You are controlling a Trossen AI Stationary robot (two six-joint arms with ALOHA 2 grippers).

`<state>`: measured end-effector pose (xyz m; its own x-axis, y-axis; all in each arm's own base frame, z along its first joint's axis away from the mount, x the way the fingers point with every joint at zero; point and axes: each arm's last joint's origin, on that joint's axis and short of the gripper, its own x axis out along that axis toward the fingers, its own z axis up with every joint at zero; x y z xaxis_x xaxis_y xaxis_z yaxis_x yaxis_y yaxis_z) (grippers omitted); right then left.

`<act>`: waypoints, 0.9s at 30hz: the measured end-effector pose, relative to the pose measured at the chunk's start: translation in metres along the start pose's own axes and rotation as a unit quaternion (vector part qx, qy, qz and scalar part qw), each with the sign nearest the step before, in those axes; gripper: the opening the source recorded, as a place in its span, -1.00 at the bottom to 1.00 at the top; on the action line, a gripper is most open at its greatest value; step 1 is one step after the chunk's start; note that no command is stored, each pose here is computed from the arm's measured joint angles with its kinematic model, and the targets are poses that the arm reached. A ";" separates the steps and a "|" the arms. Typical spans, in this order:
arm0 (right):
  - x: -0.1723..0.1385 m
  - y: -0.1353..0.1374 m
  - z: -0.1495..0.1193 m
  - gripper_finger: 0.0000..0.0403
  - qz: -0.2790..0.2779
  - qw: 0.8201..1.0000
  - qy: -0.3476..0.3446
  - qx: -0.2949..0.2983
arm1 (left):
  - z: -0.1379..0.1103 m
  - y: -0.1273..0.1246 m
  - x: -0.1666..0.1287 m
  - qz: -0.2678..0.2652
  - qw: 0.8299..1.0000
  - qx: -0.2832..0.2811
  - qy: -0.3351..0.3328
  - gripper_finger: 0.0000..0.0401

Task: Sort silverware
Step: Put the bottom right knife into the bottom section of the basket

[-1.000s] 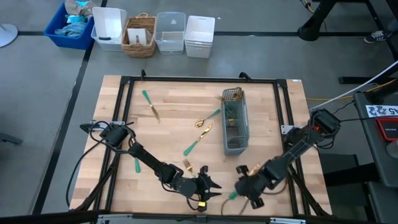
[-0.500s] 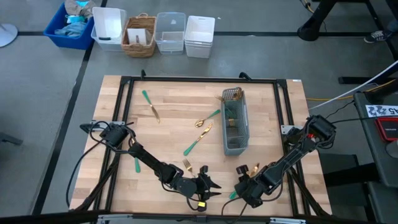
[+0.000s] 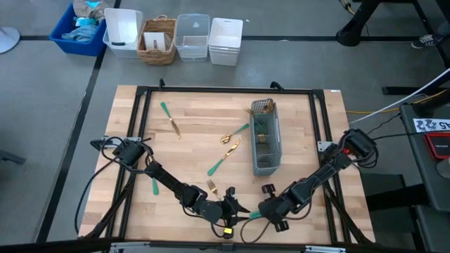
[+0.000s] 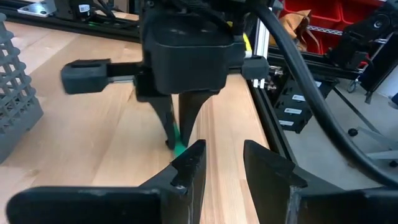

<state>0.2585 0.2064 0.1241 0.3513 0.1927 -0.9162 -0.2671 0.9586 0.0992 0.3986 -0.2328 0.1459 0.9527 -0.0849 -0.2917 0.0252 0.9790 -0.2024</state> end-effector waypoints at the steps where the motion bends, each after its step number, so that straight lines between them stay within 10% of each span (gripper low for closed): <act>1: 0.000 -0.002 0.002 -0.87 -0.002 1.000 -0.009 0.004 | 0.000 0.000 0.000 0.000 1.000 0.000 0.000 -0.50; 27: 0.003 -0.034 0.030 -0.77 -0.004 0.993 -0.098 0.060 | -0.023 0.010 -0.003 0.044 0.990 0.074 0.113 -0.50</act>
<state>0.2957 0.1811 0.1303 0.5234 0.2103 -0.8257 -0.1580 0.9762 0.1484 0.3891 -0.2267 0.1231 0.8613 -0.0214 -0.5076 0.0060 0.9995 -0.0320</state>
